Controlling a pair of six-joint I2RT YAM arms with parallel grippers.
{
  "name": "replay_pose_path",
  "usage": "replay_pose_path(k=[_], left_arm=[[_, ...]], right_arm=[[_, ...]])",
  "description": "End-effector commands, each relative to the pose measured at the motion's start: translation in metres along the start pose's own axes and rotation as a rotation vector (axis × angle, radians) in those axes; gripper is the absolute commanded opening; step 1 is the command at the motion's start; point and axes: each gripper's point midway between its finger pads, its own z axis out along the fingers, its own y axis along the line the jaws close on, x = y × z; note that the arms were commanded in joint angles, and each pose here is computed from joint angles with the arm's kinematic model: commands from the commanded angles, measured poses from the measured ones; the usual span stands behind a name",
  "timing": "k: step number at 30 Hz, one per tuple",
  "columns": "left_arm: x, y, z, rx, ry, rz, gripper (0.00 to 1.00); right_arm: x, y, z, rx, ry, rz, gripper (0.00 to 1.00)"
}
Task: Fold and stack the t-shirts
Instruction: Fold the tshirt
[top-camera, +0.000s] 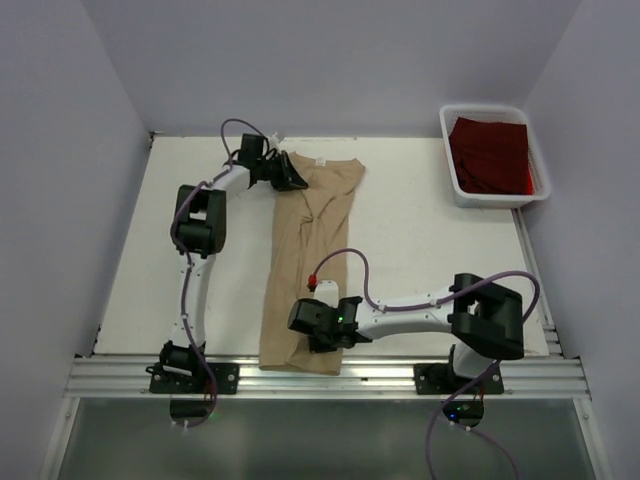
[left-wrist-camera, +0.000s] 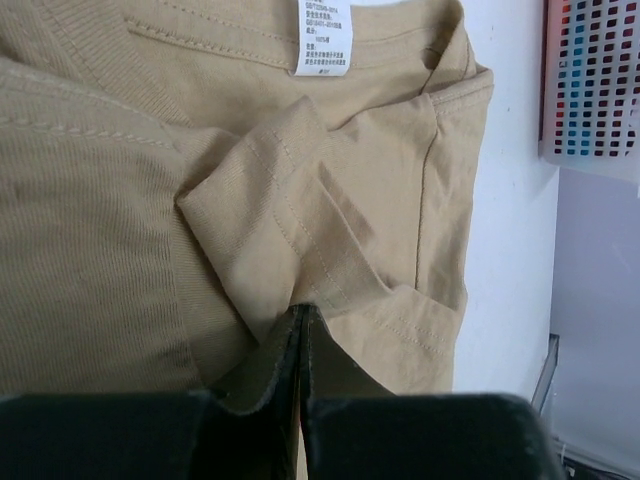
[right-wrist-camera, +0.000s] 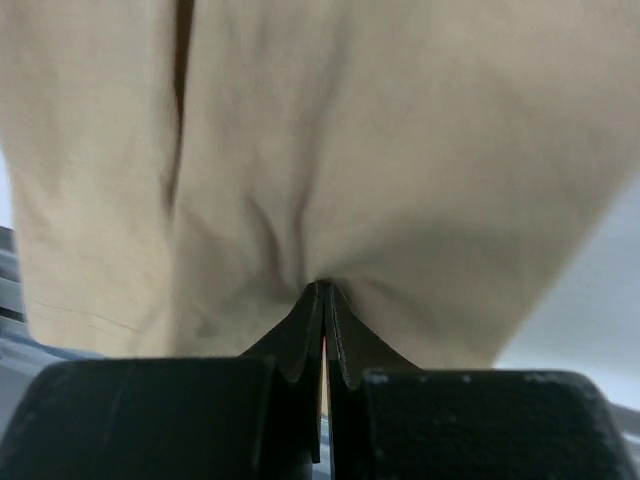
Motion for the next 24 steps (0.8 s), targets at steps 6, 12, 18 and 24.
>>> replay_pose_path(k=[6, 12, 18, 24], left_arm=[[-0.097, -0.14, -0.111, 0.039, -0.304, 0.266, 0.32], [-0.08, -0.196, -0.201, -0.047, -0.455, 0.3, 1.0], [0.003, -0.163, -0.226, -0.146, -0.398, 0.251, 1.0], [0.089, -0.134, -0.21, -0.174, -0.221, 0.246, 1.0]], right_arm=[[-0.054, -0.017, -0.078, 0.119, -0.19, -0.111, 0.11], [-0.104, -0.006, -0.12, 0.15, -0.354, -0.204, 0.49], [-0.186, -0.017, -0.139, 0.123, -0.433, -0.111, 0.6], [-0.288, -0.038, -0.14, 0.095, -0.516, -0.063, 0.68]])
